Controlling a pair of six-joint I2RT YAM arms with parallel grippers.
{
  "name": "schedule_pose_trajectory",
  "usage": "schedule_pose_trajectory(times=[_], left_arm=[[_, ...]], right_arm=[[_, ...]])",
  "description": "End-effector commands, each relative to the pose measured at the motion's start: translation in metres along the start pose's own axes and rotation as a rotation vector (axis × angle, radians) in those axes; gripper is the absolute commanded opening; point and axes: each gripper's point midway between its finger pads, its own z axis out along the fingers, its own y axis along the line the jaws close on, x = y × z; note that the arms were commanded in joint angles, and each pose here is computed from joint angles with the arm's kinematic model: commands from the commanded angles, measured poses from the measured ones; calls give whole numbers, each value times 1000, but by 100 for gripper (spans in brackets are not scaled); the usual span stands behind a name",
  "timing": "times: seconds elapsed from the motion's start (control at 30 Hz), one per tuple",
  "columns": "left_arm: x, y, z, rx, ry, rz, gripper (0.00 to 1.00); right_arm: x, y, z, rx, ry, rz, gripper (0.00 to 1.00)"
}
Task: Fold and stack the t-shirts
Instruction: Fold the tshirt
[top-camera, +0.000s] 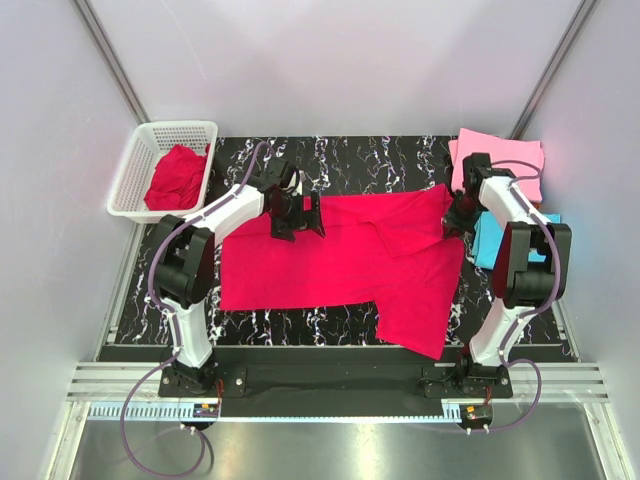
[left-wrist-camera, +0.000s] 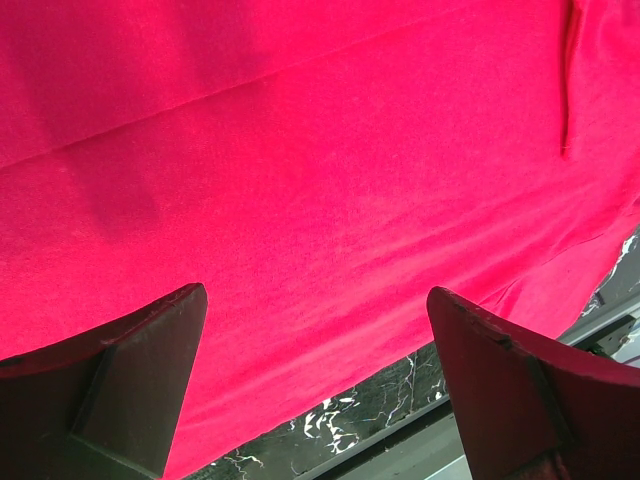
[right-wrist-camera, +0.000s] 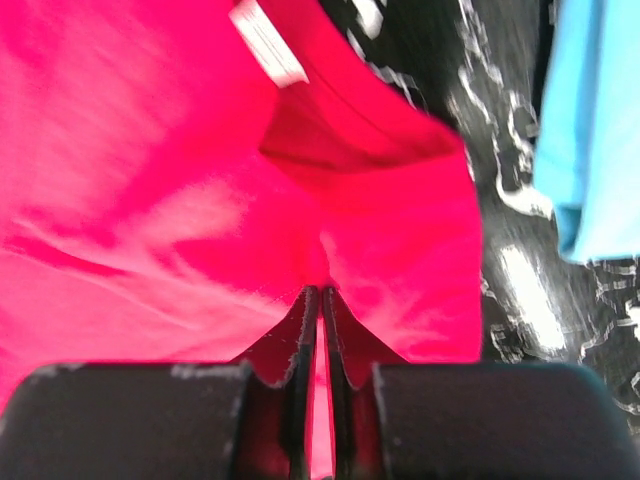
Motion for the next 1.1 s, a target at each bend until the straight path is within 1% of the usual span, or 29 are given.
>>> schedule_pose_trajectory(times=[0.0, 0.17, 0.2, 0.27, 0.33, 0.37, 0.4, 0.43, 0.5, 0.67, 0.7, 0.73, 0.77, 0.8, 0.83, 0.87, 0.9, 0.93, 0.97, 1.03, 1.07], left_arm=[[-12, -9, -9, 21, -43, 36, 99], [-9, -7, -10, 18, -41, 40, 99], [-9, -8, -10, 19, -43, 40, 99], [-8, -7, -10, 21, -40, 39, 99], [-6, -10, -10, 31, -36, 40, 99], [-5, -10, -10, 34, -34, 40, 99], [-4, -9, -11, 35, -34, 41, 99], [-4, -9, -11, 35, -36, 40, 99], [-3, -12, -15, 47, -42, 44, 99], [2, -16, -21, 62, -51, 55, 99], [0, -6, -22, 14, -71, 43, 99], [-4, -5, -32, -9, -112, 28, 99], [4, 7, -31, -59, -110, 2, 99], [1, 24, -38, -132, -151, -34, 99], [1, 26, -50, -142, -187, -86, 99], [17, 41, -50, -170, -170, -128, 99], [19, 57, -56, -207, -195, -180, 99], [26, 65, -60, -220, -207, -228, 99], [43, 75, -69, -229, -219, -251, 99], [54, 91, -80, -259, -258, -307, 99], [67, 97, -86, -261, -272, -314, 99]], right_arm=[[27, -7, -6, 8, 55, 1, 12], [58, -12, 3, 31, 117, -4, 13], [70, -11, 6, 42, 135, -24, 13], [74, -12, 10, 49, 136, -17, 13], [74, -13, 13, 58, 127, -19, 13], [73, -14, 15, 65, 129, -16, 21], [72, -14, 15, 68, 122, -15, 25], [70, -14, 15, 72, 115, -17, 27], [60, -12, 9, 72, 71, -11, 28], [50, 1, -5, 19, 26, -24, 29], [50, 1, -6, 15, 21, -30, 29], [52, 1, -7, 15, 22, -33, 29], [51, 1, -12, 8, 7, -36, 30], [55, -4, -12, 18, 7, -37, 30], [56, -9, -15, 35, -6, -36, 30], [56, -11, -24, 27, -37, -28, 30], [65, -18, -24, 36, -29, -19, 30], [70, -16, -27, 11, -33, -6, 31], [73, -13, -37, -28, -54, 15, 31], [93, -23, -36, -28, -35, 35, 32], [96, -24, -44, -47, -59, 44, 32]])
